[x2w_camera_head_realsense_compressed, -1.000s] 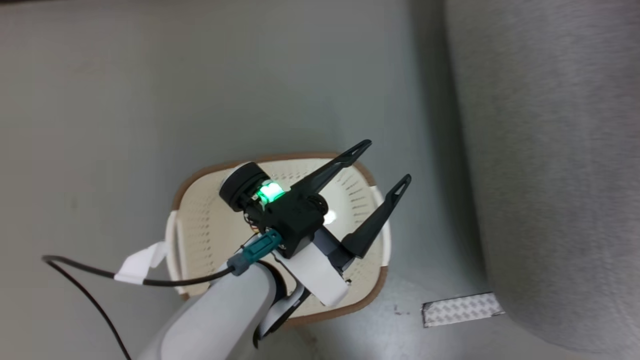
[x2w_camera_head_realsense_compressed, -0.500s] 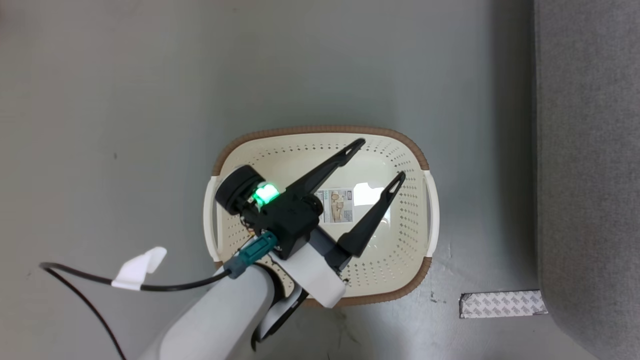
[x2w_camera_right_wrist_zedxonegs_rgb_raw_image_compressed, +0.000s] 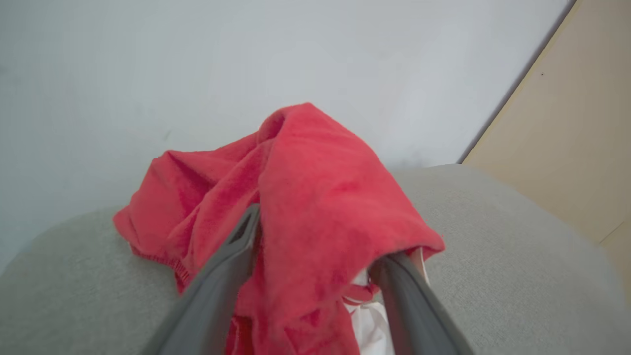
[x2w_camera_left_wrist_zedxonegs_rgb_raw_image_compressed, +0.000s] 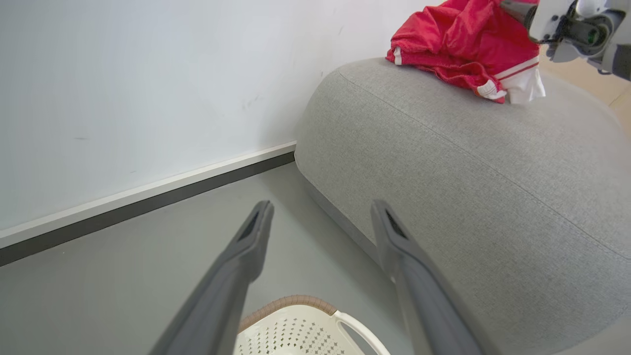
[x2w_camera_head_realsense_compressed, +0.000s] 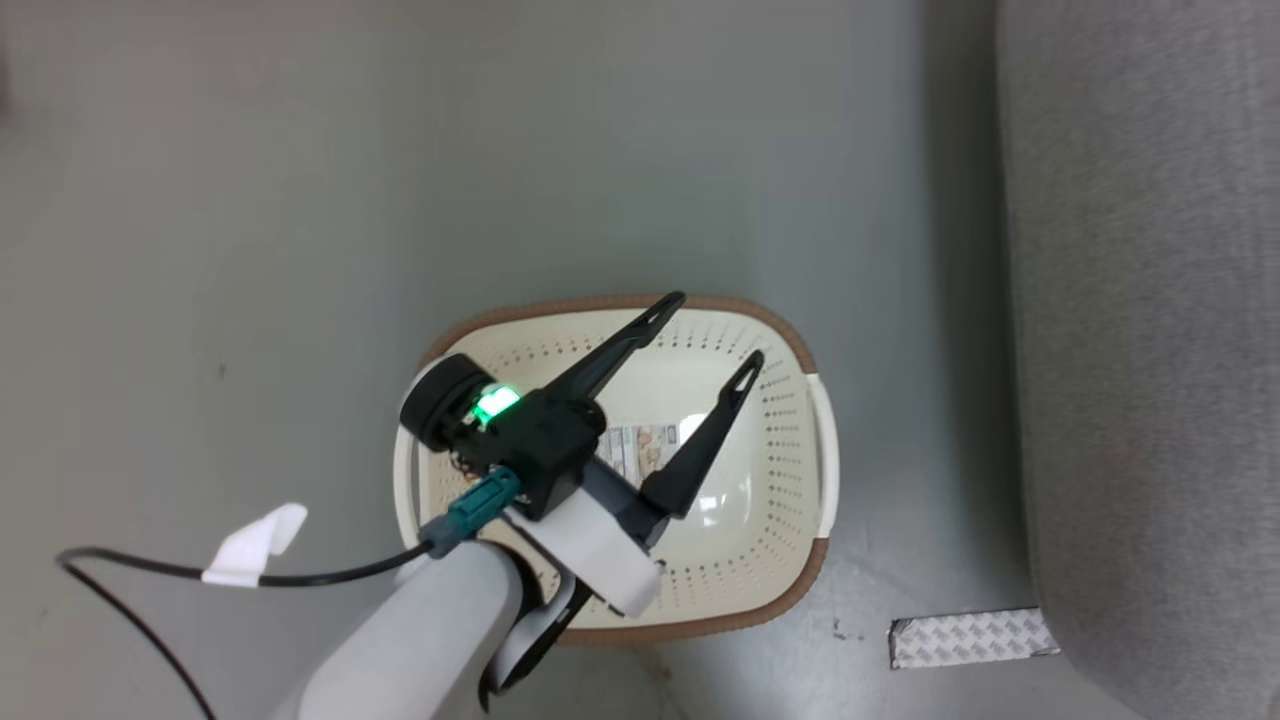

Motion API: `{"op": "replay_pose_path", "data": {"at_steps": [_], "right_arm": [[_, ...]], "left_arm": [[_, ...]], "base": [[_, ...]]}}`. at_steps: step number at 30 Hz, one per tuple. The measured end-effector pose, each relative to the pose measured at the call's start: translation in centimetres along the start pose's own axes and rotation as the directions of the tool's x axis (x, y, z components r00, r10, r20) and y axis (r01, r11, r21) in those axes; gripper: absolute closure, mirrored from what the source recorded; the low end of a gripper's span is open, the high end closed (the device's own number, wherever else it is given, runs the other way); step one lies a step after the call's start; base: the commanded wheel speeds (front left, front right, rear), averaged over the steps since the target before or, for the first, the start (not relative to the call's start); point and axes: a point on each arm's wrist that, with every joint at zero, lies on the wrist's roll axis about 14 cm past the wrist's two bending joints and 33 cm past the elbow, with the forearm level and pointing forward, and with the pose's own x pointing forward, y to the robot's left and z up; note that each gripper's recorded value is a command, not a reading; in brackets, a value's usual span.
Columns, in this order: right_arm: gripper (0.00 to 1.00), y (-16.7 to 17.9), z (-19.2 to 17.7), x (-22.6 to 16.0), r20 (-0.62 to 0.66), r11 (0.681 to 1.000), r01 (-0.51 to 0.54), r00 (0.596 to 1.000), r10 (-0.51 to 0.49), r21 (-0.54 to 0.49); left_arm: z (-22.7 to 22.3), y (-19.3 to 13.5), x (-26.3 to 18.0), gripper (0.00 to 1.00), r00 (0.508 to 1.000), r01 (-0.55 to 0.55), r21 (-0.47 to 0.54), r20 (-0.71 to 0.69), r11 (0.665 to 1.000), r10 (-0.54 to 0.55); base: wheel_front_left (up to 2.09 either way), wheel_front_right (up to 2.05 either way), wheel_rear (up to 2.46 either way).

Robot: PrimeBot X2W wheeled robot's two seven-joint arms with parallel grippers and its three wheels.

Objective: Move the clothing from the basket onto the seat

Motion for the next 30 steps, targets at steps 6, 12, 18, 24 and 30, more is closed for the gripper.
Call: {"op": "replay_pose_path", "data": {"at_steps": [6, 12, 18, 24, 30], "right_arm": [[0.0, -0.9, 0.3, -2.9, 0.016, 0.998, -0.058, 0.998, 0.058, -0.026], [0.0, -4.3, 0.3, -6.9, 0.082, 0.994, -0.106, 0.991, 0.108, -0.03], [0.0, -5.9, 3.1, -11.1, 0.19, 0.984, -0.18, 0.966, 0.178, -0.008], [0.0, -5.8, 6.1, -15.0, 0.295, 0.961, -0.275, 0.921, 0.254, 0.031], [0.0, -4.3, 7.1, -18.9, 0.349, 0.926, -0.373, 0.878, 0.328, 0.066]], "left_arm": [[1.2, -0.5, -0.8, 0.0, 1.0, -0.011, 0.002, 0.011, 1.0, 0.011], [2.6, -0.8, -2.1, 0.0, 0.998, -0.05, 0.015, 0.025, 0.999, 0.05], [4.7, -0.6, -4.2, 0.0, 0.989, -0.135, 0.023, 0.061, 0.991, 0.133], [6.4, 0.7, -7.6, 0.0, 0.959, -0.272, 0.03, 0.094, 0.962, 0.268], [7.1, 2.3, -12.1, 0.0, 0.902, -0.42, 0.012, 0.116, 0.908, 0.416]], "base": [[0.0, 0.0, 0.0], [0.0, 0.0, 0.0], [0.0, 0.0, 0.0], [0.0, 0.0, 0.0], [0.0, 0.0, 0.0]]}}
